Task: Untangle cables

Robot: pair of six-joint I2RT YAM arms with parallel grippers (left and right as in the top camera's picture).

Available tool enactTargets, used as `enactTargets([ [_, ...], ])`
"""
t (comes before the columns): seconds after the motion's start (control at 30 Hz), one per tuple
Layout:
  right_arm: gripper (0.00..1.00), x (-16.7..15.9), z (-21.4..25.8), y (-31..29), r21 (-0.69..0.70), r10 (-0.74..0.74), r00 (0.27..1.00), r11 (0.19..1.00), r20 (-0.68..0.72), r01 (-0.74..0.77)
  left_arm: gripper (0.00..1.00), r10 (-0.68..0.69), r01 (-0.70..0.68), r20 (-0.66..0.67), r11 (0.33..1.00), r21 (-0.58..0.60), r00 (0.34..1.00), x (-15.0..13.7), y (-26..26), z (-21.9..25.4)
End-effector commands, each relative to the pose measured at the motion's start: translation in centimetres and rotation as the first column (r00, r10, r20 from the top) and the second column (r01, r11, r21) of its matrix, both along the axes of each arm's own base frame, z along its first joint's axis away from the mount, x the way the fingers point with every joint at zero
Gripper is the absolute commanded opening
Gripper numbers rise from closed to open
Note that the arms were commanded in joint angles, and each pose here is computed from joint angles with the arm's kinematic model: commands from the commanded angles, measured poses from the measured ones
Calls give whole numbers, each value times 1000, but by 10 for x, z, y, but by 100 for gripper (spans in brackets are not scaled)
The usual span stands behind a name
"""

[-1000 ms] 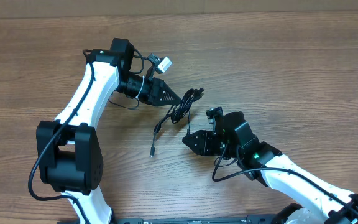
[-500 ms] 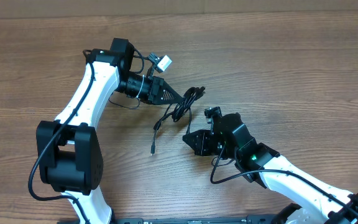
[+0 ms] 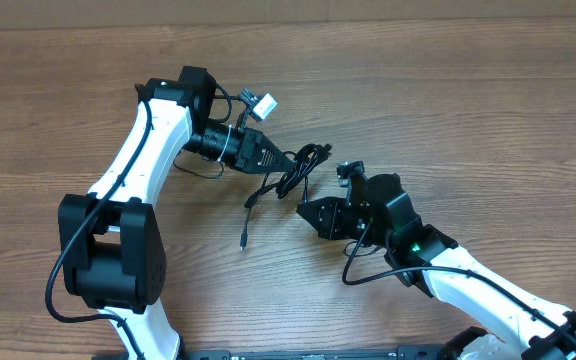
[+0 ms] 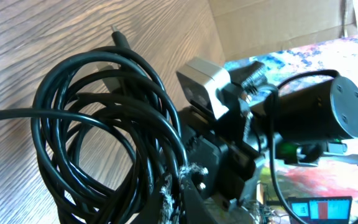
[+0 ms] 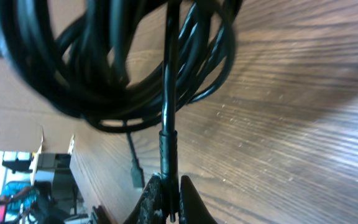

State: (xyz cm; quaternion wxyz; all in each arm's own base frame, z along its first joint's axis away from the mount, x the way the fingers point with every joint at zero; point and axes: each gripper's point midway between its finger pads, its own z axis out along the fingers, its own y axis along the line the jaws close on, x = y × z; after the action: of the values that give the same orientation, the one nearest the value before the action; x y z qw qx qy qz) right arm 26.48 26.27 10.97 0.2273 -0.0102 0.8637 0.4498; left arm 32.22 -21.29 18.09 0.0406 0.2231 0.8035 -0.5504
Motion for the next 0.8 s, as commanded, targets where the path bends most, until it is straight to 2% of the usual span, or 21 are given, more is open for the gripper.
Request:
enactTargets([
  [0.0, 4, 8, 9, 0, 18, -9, 1000, 1000, 25, 9, 4, -13, 18, 55, 995, -95, 998, -4, -6, 23],
  [0.3, 4, 12, 22, 5, 56, 1, 997, 998, 75, -5, 4, -41, 45, 45, 994, -98, 998, -11, -15, 24],
  [0.4, 4, 19, 21, 1, 40, -39, 995, 999, 90, 36, 4, -57, 61, 42, 993, -98, 997, -15, -20, 24],
  [0.5, 8, 26, 21, -4, 25, -77, 991, 997, 108, 75, 4, -63, 67, 41, 992, -103, 997, -17, -22, 25],
  [0.67, 13, 41, 28, -17, 42, -122, 983, 992, 139, 117, 4, -48, 49, 11, 983, -175, 999, -16, -25, 38],
  [0.7, 19, 45, 29, -24, 57, -123, 984, 992, 129, 116, 4, -41, 41, 2, 977, -211, 999, -15, -25, 44],
  [0.77, 24, 43, 31, -26, 84, -94, 989, 993, 111, 85, 4, -35, 29, -18, 970, -241, 999, -15, -26, 50],
])
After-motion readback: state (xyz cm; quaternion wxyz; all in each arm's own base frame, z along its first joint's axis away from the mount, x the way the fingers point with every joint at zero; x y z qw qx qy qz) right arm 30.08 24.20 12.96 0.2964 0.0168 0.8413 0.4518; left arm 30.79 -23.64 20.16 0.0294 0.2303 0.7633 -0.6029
